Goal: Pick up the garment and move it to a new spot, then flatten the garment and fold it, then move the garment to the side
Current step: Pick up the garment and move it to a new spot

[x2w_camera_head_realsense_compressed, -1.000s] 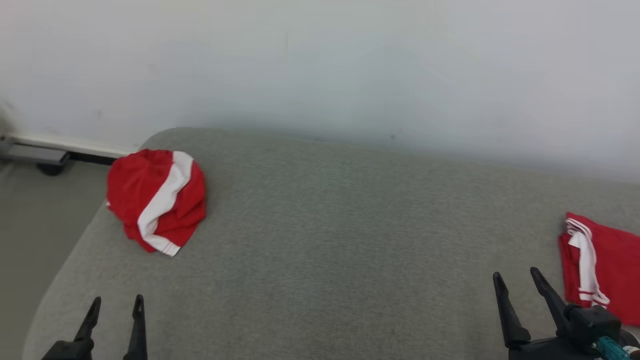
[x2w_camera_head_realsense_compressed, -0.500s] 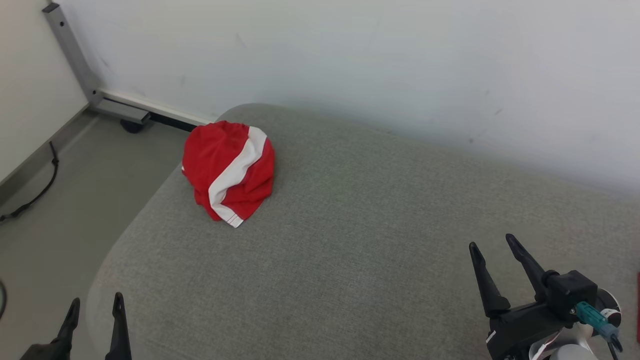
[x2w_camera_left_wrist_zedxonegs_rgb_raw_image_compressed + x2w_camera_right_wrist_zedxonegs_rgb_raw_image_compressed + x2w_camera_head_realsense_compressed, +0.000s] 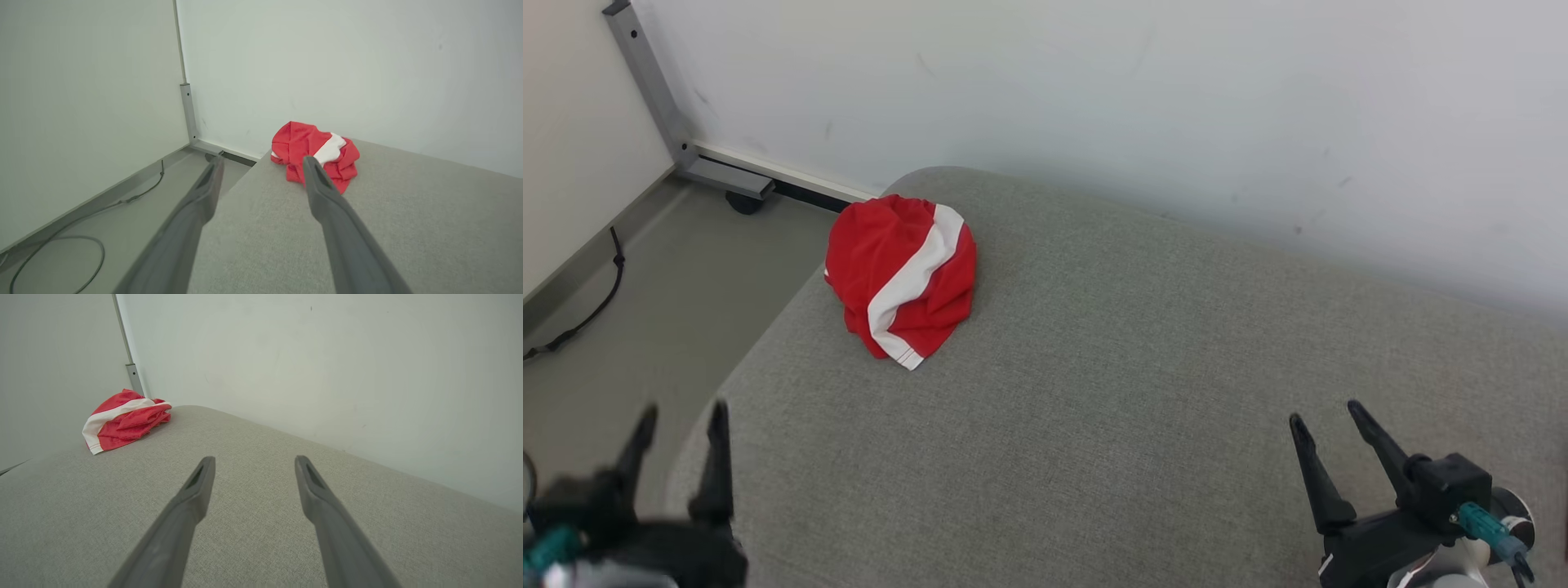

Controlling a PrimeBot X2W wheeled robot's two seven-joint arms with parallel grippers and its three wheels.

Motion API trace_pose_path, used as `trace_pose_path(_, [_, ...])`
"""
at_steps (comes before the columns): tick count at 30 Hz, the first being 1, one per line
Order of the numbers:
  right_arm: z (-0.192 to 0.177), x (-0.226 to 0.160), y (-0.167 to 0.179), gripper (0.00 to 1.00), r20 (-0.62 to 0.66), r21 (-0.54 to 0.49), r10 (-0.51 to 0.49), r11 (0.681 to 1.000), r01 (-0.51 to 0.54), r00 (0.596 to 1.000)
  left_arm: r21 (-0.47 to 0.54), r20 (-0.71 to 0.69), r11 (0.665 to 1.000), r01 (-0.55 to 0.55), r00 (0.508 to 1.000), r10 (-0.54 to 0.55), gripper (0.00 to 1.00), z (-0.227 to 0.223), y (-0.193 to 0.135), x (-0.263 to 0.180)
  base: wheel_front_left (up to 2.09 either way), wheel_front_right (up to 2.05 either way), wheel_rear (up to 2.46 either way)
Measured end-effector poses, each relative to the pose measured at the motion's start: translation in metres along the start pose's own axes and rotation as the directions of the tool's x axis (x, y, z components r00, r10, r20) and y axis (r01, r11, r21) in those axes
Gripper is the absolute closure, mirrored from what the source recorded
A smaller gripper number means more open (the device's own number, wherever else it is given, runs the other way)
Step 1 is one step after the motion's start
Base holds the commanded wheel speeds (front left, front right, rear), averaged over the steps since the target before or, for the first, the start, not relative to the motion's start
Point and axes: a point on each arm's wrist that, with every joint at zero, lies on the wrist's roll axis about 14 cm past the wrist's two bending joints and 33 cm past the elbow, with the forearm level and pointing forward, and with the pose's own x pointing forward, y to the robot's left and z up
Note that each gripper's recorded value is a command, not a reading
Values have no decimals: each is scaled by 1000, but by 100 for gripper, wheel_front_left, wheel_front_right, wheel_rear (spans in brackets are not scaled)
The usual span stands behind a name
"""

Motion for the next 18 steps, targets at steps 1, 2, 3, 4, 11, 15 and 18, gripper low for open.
trace_pose_path(1, [-2, -2, -1, 0, -5, 1, -4, 1000, 4, 1000, 7, 25, 1000, 20, 999, -20, 0, 11, 0, 9, 0, 0, 0])
trace_pose_path(2, [-4, -5, -2, 0, -12, 2, -8, 1000, 8, 1000, 16, 47, 999, 42, 998, -43, 0, 23, 0, 20, 0, 0, 0])
trace_pose_path(3, [-6, -7, -4, 0, -17, 3, -14, 1000, 14, 1000, 17, 71, 998, 65, 995, -66, 0, 36, -1, 30, 0, 0, 0])
trace_pose_path(4, [-8, -9, -6, 0, -22, 4, -21, 1000, 21, 1000, 16, 89, 996, 91, 992, -92, 0, 48, -5, 41, 0, 0, 0])
trace_pose_path(11, [-13, -17, -18, 0, -30, -29, -33, 999, 32, 999, 41, 23, 985, 167, 985, -168, 0, 84, -12, 105, 0, 0, 0])
trace_pose_path(15, [-12, -20, -32, 0, -28, -59, -49, 997, 47, 998, 71, -58, 979, 193, 980, -189, 0, 87, -23, 135, 0, 0, 0])
trace_pose_path(18, [-11, -19, -42, 0, -30, -91, -57, 994, 54, 998, 86, -125, 979, 184, 977, -173, 0, 82, -21, 155, 0, 0, 0])
